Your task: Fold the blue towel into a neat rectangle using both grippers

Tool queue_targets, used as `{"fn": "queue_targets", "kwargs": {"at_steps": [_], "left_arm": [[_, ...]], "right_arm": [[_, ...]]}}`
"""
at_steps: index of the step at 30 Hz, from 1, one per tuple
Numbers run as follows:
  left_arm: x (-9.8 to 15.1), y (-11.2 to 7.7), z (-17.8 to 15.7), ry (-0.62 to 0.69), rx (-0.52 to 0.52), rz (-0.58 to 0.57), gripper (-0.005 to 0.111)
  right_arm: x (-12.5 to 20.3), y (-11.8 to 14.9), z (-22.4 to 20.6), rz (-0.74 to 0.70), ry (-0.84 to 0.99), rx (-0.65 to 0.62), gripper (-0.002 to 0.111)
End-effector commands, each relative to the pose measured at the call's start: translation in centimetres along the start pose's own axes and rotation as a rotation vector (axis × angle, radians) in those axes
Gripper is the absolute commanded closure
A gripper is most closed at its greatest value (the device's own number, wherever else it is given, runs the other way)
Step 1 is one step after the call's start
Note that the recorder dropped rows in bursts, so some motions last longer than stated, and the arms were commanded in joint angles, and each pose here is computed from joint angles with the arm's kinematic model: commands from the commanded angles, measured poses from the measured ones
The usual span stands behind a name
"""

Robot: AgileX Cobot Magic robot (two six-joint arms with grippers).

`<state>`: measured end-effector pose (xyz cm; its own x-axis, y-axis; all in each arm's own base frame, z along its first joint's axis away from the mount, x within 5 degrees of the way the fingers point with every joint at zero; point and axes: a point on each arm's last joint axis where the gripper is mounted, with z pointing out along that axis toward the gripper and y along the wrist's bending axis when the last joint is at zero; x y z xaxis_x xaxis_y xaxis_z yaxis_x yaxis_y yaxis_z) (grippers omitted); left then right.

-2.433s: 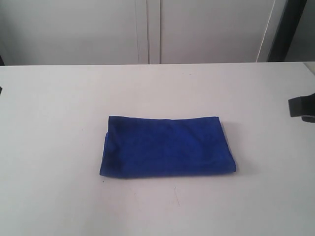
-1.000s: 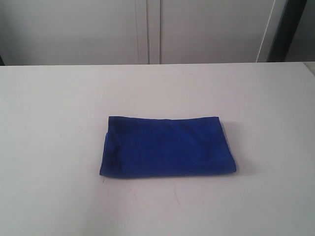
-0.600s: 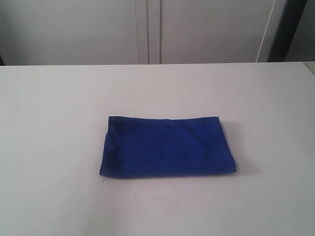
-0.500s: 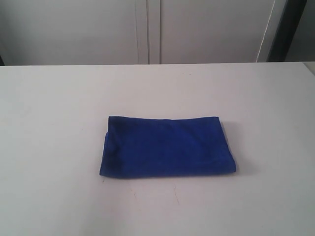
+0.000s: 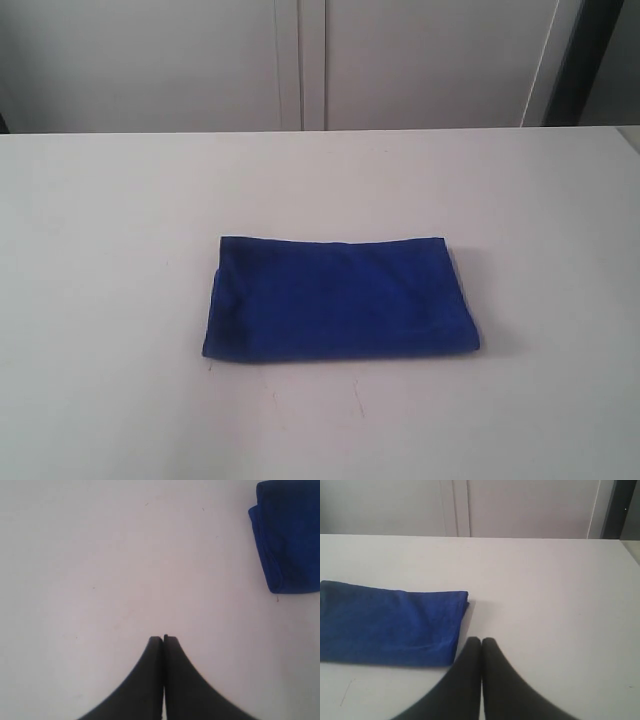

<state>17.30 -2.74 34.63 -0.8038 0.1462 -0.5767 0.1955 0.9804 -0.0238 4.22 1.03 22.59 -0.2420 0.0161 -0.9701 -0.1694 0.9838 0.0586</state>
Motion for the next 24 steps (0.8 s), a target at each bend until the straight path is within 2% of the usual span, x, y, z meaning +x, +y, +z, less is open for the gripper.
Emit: {"fn": "queue_targets", "kwargs": {"at_steps": [1, 12, 24], "left_arm": [[0.3, 0.1, -0.1, 0.004, -0.002, -0.003, 0.107], [0.3, 0.1, -0.1, 0.004, -0.002, -0.003, 0.107], [0.3, 0.1, -0.1, 0.004, -0.002, -0.003, 0.107]], "right_arm": [[0.8, -0.3, 0.5, -0.029, -0.022, 0.025, 0.108], [4.2, -0.6, 2.0, -0.031, 0.041, 0.033, 0.108], [4.0, -0.6, 2.0, -0.048, 0.023, 0.040, 0.108]]}}
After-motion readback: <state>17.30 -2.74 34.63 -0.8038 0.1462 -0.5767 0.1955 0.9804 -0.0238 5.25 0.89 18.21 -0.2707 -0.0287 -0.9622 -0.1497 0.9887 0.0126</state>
